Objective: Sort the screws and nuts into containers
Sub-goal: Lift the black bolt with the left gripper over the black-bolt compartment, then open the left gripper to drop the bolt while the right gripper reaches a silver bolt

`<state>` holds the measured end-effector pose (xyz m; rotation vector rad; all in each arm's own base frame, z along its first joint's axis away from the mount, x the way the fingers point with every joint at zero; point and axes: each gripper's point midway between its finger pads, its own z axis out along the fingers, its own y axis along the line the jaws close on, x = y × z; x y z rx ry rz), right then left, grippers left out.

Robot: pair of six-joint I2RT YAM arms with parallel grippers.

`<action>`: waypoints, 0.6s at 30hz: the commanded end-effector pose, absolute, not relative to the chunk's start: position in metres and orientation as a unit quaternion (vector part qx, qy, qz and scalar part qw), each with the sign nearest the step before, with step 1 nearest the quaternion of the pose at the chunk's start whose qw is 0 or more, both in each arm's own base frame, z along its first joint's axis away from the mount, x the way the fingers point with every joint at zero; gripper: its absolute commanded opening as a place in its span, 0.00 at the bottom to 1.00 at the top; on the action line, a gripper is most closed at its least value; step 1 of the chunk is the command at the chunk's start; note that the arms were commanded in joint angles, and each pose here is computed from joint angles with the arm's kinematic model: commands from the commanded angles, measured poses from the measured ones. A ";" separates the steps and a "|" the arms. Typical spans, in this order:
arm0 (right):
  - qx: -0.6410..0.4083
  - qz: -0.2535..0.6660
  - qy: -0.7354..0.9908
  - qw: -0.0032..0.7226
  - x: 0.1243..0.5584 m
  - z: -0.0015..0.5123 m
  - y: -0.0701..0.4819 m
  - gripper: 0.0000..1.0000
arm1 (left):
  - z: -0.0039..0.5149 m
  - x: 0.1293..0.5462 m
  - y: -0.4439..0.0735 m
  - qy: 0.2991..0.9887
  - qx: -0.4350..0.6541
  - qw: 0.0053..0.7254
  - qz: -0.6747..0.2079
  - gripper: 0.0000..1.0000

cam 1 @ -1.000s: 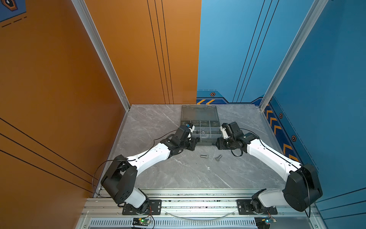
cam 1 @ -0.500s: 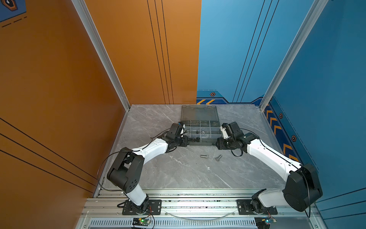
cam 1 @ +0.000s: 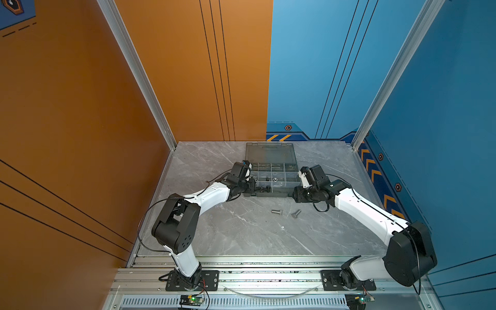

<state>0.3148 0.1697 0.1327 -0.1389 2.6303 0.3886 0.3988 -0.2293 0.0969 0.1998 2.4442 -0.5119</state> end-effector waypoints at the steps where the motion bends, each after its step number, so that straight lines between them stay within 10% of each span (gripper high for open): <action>1: -0.044 0.145 0.963 0.224 0.307 0.129 0.167 0.54 | 0.103 0.405 -0.231 0.923 0.086 0.319 -0.197 0.00; 7: -0.048 0.145 0.964 0.220 0.306 0.128 0.167 0.54 | 0.098 0.405 -0.230 0.925 0.084 0.315 -0.194 0.01; 12: -0.053 0.145 0.964 0.216 0.304 0.127 0.167 0.54 | 0.094 0.406 -0.229 0.927 0.080 0.311 -0.191 0.27; 18: -0.071 0.148 0.964 0.207 0.299 0.124 0.169 0.54 | 0.096 0.406 -0.229 0.927 0.079 0.313 -0.193 0.35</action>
